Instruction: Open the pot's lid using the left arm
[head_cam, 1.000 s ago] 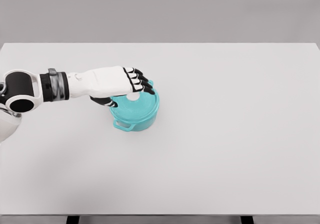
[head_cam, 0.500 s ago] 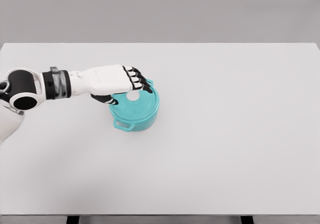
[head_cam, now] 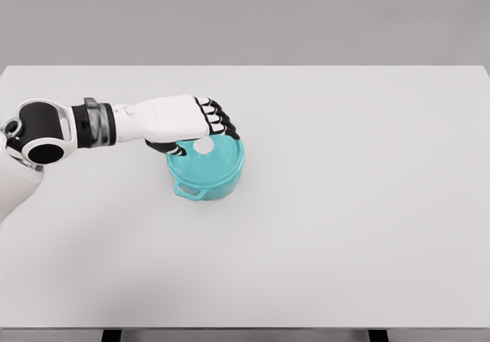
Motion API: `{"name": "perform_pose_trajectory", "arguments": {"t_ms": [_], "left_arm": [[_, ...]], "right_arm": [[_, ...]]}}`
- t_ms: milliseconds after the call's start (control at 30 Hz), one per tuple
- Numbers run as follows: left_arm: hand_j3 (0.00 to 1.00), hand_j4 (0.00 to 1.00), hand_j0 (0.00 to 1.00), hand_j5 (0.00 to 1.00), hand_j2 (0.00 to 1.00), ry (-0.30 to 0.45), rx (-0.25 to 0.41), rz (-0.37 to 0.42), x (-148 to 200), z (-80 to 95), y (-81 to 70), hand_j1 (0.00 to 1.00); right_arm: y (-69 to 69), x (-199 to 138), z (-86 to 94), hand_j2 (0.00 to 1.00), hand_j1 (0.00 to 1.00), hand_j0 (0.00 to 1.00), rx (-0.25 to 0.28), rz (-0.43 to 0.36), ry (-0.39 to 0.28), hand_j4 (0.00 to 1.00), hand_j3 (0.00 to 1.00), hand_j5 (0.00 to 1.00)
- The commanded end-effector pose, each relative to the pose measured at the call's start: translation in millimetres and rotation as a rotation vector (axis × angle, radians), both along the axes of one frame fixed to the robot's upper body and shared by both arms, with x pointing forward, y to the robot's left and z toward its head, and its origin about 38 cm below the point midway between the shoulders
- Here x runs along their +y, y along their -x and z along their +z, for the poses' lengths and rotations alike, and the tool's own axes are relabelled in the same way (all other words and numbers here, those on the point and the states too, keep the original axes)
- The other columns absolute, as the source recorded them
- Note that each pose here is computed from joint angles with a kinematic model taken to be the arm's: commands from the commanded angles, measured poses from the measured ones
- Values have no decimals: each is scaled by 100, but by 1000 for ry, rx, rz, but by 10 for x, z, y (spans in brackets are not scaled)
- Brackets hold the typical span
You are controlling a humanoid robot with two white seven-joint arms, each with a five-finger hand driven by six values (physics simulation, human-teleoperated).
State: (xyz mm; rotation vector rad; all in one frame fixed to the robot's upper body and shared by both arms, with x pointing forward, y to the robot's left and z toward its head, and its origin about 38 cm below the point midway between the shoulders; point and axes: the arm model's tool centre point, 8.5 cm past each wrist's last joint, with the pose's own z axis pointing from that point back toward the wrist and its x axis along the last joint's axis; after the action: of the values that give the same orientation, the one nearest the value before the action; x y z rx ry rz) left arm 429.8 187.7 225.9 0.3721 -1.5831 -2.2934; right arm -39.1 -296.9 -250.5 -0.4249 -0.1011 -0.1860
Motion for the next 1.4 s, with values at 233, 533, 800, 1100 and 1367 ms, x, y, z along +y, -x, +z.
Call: {"name": "perform_pose_trajectory", "arguments": {"t_ms": [233, 533, 800, 1100, 1367], "left_arm": [[89, 89, 89, 89, 89, -10, 9, -7, -29, -46, 16, 89], [80, 80, 80, 80, 80, -19, 22, -16, -55, -95, 31, 80], [78, 78, 78, 78, 78, -27, 33, -2, -30, -131, -19, 78], [78, 78, 78, 78, 78, -24, 35, -10, -73, -134, -24, 78], [78, 78, 78, 78, 78, -19, 36, -13, -96, -129, -27, 78]], "right_arm": [[-1, -1, 0, 100, 100, 100, -1, -2, 1, 100, 100, 100], [0, 0, 0, 100, 100, 100, 0, 0, 0, 100, 100, 100], [0, 0, 0, 100, 100, 100, 0, -2, 0, 100, 100, 100], [0, 0, 0, 100, 100, 100, 0, -2, 0, 100, 100, 100], [-1, -1, 0, 100, 100, 100, -1, -2, 1, 100, 100, 100]]}}
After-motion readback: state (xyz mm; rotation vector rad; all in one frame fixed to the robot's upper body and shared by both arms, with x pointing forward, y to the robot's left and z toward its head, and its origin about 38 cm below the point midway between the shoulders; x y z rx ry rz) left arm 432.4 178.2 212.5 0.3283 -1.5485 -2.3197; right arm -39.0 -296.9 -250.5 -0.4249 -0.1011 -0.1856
